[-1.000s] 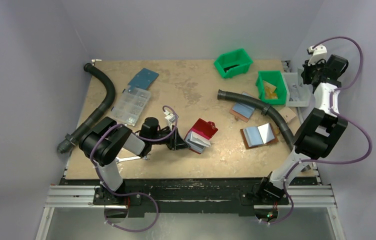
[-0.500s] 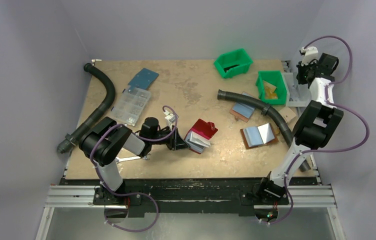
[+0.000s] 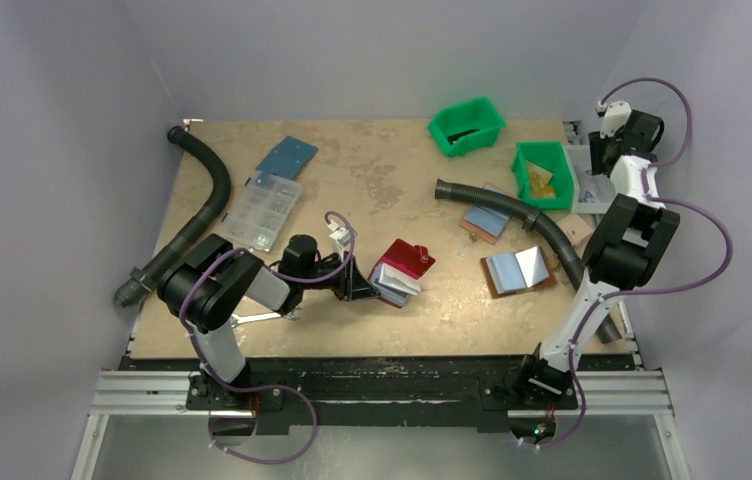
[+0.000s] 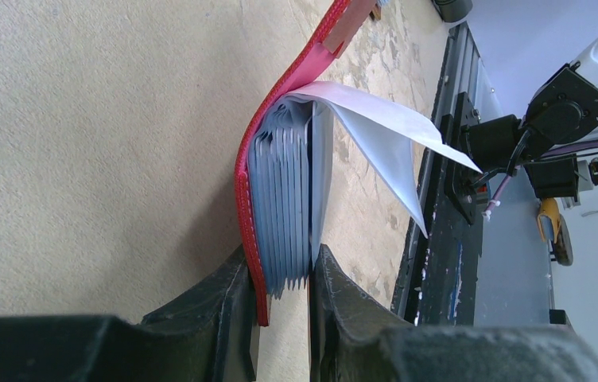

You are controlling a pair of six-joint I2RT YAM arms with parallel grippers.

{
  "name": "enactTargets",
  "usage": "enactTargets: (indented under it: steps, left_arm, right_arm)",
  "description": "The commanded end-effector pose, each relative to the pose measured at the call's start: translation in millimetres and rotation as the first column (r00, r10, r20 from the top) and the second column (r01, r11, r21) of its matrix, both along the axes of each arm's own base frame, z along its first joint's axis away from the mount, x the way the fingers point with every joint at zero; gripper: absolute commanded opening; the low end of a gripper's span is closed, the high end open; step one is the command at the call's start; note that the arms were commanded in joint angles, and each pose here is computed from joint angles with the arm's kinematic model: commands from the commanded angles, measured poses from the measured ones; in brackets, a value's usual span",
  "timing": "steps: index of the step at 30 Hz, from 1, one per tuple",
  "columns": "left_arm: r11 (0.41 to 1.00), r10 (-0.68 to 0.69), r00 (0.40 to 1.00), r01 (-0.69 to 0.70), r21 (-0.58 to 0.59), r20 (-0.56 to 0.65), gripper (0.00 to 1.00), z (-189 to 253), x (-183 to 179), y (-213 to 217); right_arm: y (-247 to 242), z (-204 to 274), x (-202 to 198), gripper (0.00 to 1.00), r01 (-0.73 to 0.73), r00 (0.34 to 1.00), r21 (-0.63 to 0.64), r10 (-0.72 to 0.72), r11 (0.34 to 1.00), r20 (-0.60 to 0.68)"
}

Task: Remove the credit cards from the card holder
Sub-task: Place the credit card in the storage box, then move the storage box to the center of the board.

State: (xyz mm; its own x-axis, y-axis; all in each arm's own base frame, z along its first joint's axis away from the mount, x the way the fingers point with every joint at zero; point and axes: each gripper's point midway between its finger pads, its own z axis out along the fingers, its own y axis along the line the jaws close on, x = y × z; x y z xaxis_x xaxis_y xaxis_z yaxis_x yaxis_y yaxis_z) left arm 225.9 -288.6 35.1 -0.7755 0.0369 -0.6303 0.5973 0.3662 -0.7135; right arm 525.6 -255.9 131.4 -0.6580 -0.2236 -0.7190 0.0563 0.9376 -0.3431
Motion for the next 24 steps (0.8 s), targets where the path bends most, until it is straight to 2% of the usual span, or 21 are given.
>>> enactTargets:
  steps: [1,7,10,16,24]
  left_arm:
    - [0.997,0.025,0.998,-0.022,0.077,-0.05,0.0,-21,-9,11]
    - [0.997,0.028,0.999,-0.025,0.076,-0.045,0.0,-19,-9,11]
    - [0.997,0.028,0.999,-0.025,0.075,-0.043,0.0,-18,-9,12]
    - [0.997,0.031,0.999,-0.028,0.072,-0.035,0.0,-15,-9,12]
    - [0.997,0.033,0.999,-0.031,0.068,-0.03,0.0,-12,-10,13]
  right_arm:
    - [-5,45,1,0.49,0.036,0.995,-0.097,-0.027,0.995,0.092]
    - [45,51,-3,0.57,-0.143,0.986,0.028,0.14,0.989,0.092]
    - [61,51,-6,0.61,-0.179,0.98,0.088,0.17,0.98,0.101]
    - [81,37,-6,0.67,-0.207,0.978,0.196,0.196,0.958,0.078]
    - [78,2,9,0.68,-0.137,0.99,0.234,0.139,0.963,0.01]
